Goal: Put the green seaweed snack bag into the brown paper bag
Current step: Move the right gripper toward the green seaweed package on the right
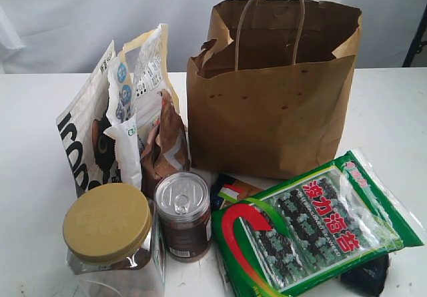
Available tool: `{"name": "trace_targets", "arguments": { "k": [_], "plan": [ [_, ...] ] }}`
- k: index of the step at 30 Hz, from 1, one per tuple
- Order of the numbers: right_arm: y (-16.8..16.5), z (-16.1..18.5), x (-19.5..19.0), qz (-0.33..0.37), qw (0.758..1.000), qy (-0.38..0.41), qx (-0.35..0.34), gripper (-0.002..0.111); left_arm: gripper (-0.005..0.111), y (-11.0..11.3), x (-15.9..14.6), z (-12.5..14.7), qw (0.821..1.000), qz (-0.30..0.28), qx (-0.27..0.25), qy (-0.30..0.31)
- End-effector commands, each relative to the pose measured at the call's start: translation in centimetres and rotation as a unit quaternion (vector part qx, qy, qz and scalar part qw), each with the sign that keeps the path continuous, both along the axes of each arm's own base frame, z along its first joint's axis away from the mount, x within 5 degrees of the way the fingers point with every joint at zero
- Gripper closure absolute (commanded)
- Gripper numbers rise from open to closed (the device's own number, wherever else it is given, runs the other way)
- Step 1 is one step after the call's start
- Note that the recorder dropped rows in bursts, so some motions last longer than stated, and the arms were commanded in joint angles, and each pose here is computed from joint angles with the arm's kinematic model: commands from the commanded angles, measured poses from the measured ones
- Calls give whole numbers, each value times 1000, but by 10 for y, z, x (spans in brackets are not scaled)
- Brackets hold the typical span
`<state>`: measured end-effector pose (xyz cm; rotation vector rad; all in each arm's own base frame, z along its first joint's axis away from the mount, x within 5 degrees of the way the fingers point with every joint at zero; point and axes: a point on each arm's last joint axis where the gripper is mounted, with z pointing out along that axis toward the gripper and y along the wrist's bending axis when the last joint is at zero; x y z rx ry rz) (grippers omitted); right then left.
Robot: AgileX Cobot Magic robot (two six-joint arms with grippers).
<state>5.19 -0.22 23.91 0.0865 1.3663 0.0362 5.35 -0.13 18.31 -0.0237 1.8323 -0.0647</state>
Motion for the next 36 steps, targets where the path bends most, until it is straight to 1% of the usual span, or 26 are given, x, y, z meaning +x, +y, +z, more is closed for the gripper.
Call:
{"name": "trace_targets", "arguments": {
  "k": [1, 3, 5, 9, 13, 16, 20, 24, 28, 30, 32, 36],
  "plan": [
    [1, 24, -8, 2, 1000, 16, 4, 108, 107, 0, 0, -1, 1000, -3, 0, -4],
    [1, 37, -11, 3, 1000, 17, 4, 108, 107, 0, 0, -1, 1000, -3, 0, -4],
    [1, 48, -10, 5, 999, 35, 6, 108, 107, 0, 0, -1, 1000, -3, 0, -4],
    [2, 66, 0, 12, 995, 97, 21, 108, 107, 0, 0, -1, 1000, -3, 0, -4],
    [3, 78, 21, 23, 983, 176, 47, 108, 107, 0, 0, -1, 1000, -3, 0, -4],
    [4, 81, 38, 27, 966, 252, 52, 108, 107, 0, 0, -1, 1000, -3, 0, -4],
    [4, 81, 62, 31, 934, 352, 55, 108, 107, 0, 0, -1, 1000, -3, 0, -4],
    [5, 81, 83, 36, 902, 427, 61, 108, 107, 0, 0, -1, 1000, -3, 0, -4],
    [8, 77, 100, 58, 868, 490, 56, 108, 107, 0, 0, -1, 1000, -3, 0, -4],
    [9, 74, 106, 65, 862, 499, 58, 108, 107, 0, 0, -1, 1000, -3, 0, -4],
    [10, 73, 112, 71, 864, 495, 61, 108, 107, 0, 0, -1, 1000, -3, 0, -4],
    [13, 80, 118, 89, 886, 452, 53, 108, 107, 0, 0, -1, 1000, -3, 0, -4]
  ]
}}
